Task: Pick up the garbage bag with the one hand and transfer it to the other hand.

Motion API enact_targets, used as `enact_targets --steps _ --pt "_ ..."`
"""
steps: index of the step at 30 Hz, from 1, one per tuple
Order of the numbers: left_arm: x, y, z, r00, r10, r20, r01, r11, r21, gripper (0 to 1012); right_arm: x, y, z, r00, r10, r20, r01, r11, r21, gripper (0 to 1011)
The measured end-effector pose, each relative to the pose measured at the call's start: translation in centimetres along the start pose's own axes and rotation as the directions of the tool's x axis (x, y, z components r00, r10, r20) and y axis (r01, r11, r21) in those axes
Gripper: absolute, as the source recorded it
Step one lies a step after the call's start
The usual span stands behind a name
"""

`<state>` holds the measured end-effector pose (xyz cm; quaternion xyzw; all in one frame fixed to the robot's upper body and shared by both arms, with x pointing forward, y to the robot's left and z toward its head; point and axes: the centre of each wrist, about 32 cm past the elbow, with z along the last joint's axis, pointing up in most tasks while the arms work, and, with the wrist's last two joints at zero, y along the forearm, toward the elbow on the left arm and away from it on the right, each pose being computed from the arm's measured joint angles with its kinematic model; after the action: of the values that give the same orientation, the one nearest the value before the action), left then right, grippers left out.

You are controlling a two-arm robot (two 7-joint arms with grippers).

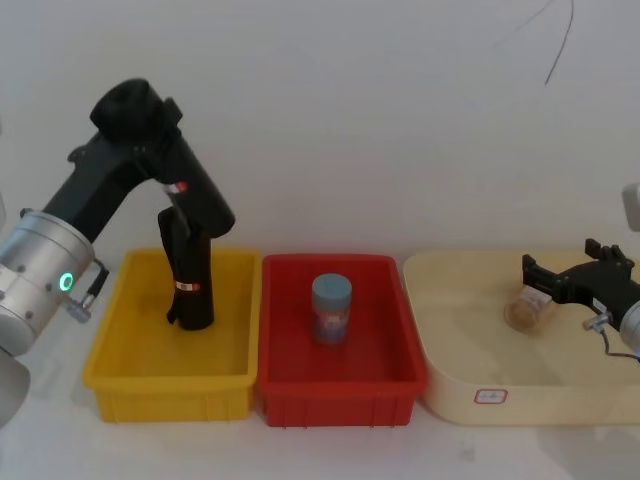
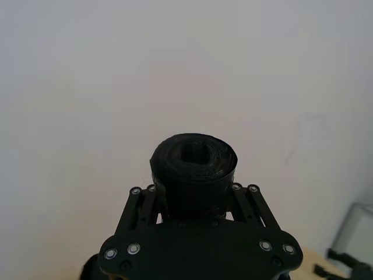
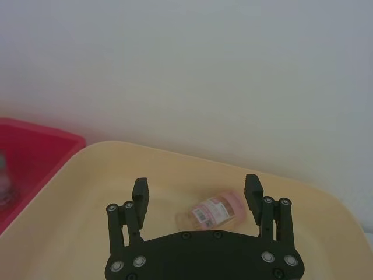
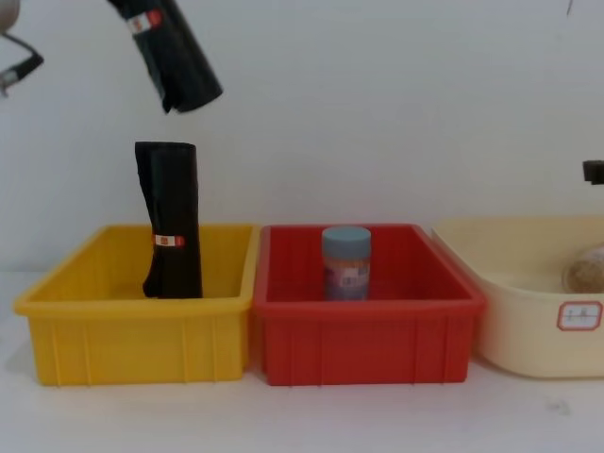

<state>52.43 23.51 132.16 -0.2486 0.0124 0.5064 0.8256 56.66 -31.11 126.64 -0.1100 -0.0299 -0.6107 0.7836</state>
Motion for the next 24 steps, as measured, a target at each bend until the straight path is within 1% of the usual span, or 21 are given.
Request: enact_targets --steps 5,10,13,15,16,17,20,21,23,24 --pt "-0.30 0.09 0.85 0.9984 -0.050 -0.026 0.050 0.9986 -0.020 496 0.3 -0.1 0.0 0.999 0.047 0.016 -0.047 0.999 0.013 1001" --pt "-0.47 0.15 1.32 0.9960 -0.080 -0.039 0.078 0.9964 -0.032 496 0.5 -0.3 0.1 0.995 0.097 0.030 -0.098 0.995 0.029 1001" --pt "-0.56 0.18 1.53 0.9944 -0.095 -0.047 0.093 0.9950 -0.038 496 0.7 -0.5 0.2 0.989 0.146 0.039 -0.148 0.988 0.047 1001" --pt "-0.60 0.20 1.66 0.9934 -0.103 -0.051 0.101 0.9941 -0.041 496 0.7 -0.6 0.3 0.986 0.164 0.043 -0.166 0.985 0.052 1001" --pt "-0.62 0.21 1.71 0.9930 -0.106 -0.052 0.104 0.9937 -0.043 496 0.8 -0.7 0.3 0.981 0.186 0.048 -0.189 0.980 0.060 1001" --pt "-0.65 0.22 1.78 0.9924 -0.110 -0.054 0.108 0.9931 -0.044 496 0.8 -0.7 0.3 0.981 0.186 0.048 -0.189 0.980 0.060 1001" --pt "-0.69 0.24 1.89 0.9912 -0.119 -0.058 0.116 0.9921 -0.047 496 0.9 -0.9 0.5 0.972 0.228 0.055 -0.232 0.970 0.074 1001" --pt "-0.69 0.24 1.89 0.9912 -0.119 -0.058 0.116 0.9921 -0.047 496 1.0 -1.1 0.5 0.967 0.248 0.060 -0.252 0.964 0.080 1001" --pt "-0.73 0.26 1.98 0.9905 -0.124 -0.060 0.121 0.9914 -0.050 496 1.0 -1.1 0.6 0.962 0.267 0.064 -0.272 0.958 0.087 1001" --pt "-0.74 0.26 1.99 0.9902 -0.125 -0.061 0.122 0.9912 -0.051 496 1.1 -1.2 0.7 0.955 0.290 0.067 -0.296 0.951 0.095 1001"
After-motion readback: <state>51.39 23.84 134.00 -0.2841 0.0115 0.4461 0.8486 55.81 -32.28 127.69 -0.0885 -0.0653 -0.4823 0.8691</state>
